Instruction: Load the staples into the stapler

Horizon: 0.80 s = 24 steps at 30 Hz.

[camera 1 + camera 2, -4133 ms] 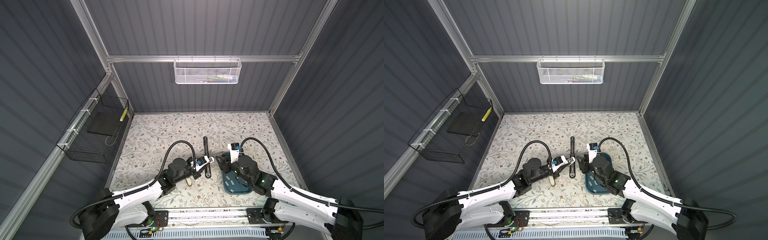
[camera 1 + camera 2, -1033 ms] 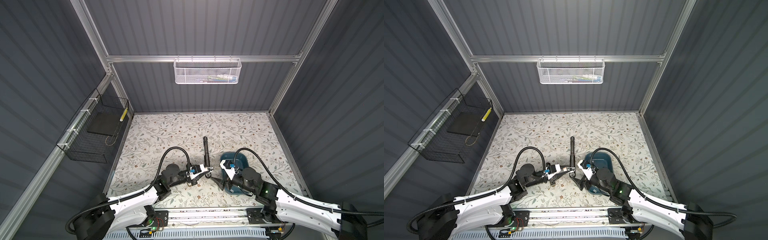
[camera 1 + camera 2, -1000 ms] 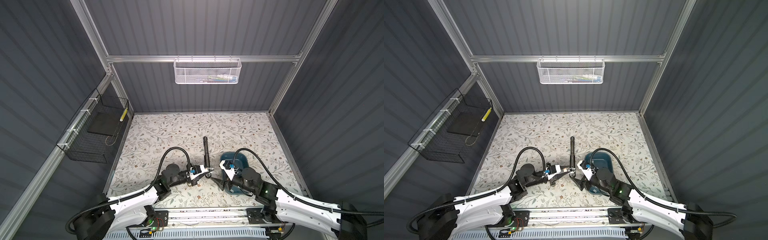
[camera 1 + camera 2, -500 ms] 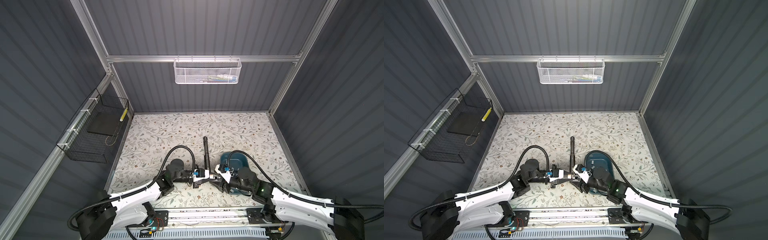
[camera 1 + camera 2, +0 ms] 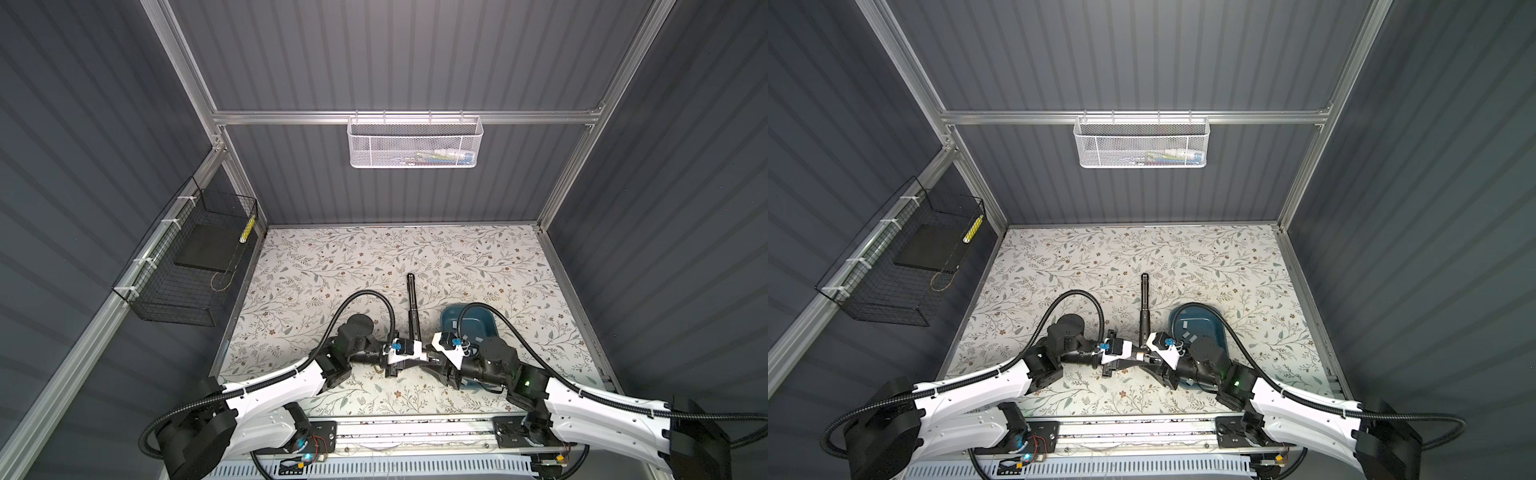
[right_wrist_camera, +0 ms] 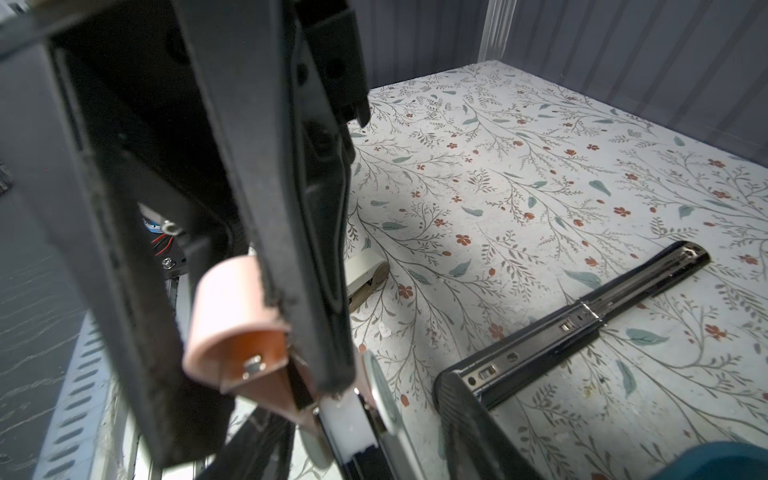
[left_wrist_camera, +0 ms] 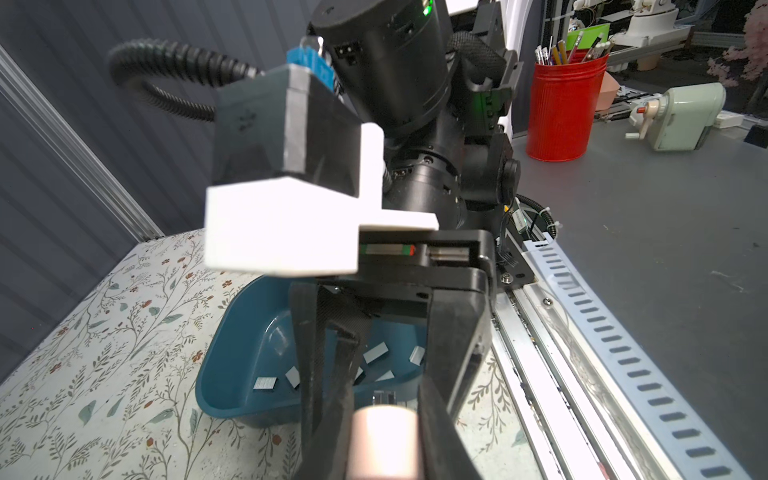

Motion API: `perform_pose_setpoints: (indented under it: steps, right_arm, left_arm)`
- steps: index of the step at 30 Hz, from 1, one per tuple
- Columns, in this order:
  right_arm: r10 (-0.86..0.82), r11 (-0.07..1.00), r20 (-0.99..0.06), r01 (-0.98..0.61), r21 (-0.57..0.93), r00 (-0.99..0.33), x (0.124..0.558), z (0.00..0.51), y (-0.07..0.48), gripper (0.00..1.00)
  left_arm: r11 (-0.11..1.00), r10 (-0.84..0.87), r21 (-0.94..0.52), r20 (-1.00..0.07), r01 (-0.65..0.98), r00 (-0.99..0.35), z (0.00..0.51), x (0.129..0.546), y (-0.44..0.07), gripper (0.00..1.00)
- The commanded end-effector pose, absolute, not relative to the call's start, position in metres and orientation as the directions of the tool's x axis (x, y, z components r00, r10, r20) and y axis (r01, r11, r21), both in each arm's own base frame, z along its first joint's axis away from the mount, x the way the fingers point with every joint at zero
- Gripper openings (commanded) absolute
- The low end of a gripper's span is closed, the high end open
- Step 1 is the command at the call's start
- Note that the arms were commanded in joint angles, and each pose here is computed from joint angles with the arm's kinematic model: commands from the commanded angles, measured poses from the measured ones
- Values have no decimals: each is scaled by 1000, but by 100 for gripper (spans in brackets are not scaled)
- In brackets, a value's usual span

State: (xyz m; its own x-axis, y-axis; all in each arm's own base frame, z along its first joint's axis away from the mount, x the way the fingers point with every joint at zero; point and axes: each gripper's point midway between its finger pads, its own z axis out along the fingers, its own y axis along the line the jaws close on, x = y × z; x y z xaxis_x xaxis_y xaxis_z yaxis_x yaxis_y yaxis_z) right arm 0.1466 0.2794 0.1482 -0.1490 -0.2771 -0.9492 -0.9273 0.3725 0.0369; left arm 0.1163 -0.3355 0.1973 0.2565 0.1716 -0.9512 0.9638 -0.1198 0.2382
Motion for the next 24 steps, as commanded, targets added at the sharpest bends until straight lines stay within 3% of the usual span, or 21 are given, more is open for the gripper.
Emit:
perform_pose_setpoints:
  steps: [1, 13, 18, 21, 24]
  right_arm:
    - [-262, 349, -958, -937, 18, -116, 144, 152, 282, 56]
    - [-277, 368, -954, -930, 7, -116, 151, 144, 285, 55]
    - [-270, 377, -956, -926, 2, -112, 153, 147, 284, 42]
    - [-261, 390, -959, -921, -1, -109, 154, 149, 282, 35]
    - [-253, 408, -961, -913, 0, -113, 157, 151, 281, 30]
  left_arm:
    - [-149, 138, 269, -947, 951, 290, 213, 114, -339, 0]
    - [-154, 136, 277, -945, 949, 298, 215, 113, -338, 0]
    - [-142, 142, 277, -945, 950, 296, 215, 115, -338, 2]
    - [-109, 139, 278, -946, 954, 291, 217, 119, -338, 24]
    - [26, 131, 278, -953, 960, 272, 221, 138, -335, 59]
